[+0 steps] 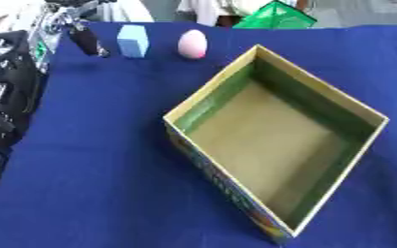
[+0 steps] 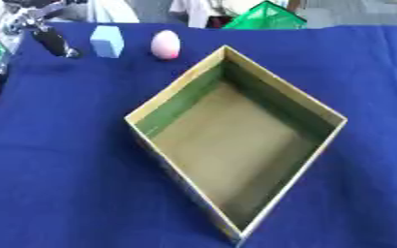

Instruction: Pick up objects on the table and place them in the box.

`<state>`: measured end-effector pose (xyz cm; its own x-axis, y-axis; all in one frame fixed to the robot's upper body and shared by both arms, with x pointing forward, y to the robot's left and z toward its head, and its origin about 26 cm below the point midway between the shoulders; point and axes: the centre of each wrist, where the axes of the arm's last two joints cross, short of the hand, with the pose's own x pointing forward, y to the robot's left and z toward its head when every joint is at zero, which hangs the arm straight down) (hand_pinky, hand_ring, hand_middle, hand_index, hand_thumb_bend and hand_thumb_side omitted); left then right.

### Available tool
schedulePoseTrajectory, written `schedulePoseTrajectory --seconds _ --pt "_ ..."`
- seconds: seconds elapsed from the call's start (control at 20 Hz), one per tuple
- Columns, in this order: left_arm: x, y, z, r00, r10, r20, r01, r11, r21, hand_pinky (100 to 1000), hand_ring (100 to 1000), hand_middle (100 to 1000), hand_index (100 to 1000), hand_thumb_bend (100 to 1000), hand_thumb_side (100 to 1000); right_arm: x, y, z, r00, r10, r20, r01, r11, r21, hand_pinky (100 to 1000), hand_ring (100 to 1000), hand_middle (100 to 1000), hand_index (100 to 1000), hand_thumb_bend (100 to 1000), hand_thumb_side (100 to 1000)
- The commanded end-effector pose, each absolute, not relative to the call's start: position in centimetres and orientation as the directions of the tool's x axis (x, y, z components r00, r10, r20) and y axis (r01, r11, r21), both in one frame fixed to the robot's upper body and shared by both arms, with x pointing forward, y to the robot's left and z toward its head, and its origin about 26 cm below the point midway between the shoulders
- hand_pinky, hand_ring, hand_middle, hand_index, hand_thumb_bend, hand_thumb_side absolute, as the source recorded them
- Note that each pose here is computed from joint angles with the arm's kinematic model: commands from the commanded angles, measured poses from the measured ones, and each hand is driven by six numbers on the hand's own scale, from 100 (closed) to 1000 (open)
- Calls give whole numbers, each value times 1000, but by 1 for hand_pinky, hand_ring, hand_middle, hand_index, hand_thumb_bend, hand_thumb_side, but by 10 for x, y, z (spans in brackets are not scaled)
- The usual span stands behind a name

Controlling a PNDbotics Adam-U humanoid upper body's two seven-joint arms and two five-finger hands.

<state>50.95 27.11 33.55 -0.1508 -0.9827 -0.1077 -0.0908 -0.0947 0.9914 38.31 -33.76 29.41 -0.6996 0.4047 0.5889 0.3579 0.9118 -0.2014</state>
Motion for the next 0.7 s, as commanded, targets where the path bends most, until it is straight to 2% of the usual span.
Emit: schedulePoseTrajectory --seconds 0.05,0.7 --pt "506 276 351 -128 -985 -115 -145 -96 985 867 988 944 1000 497 100 380 -342 310 -717 427 551 375 902 -212 776 916 579 826 553 1000" --pt "506 278 356 -109 -992 -64 -157 -46 986 861 981 941 1000 442 100 382 -344 320 -728 429 535 372 902 -218 776 915 569 823 546 1000"
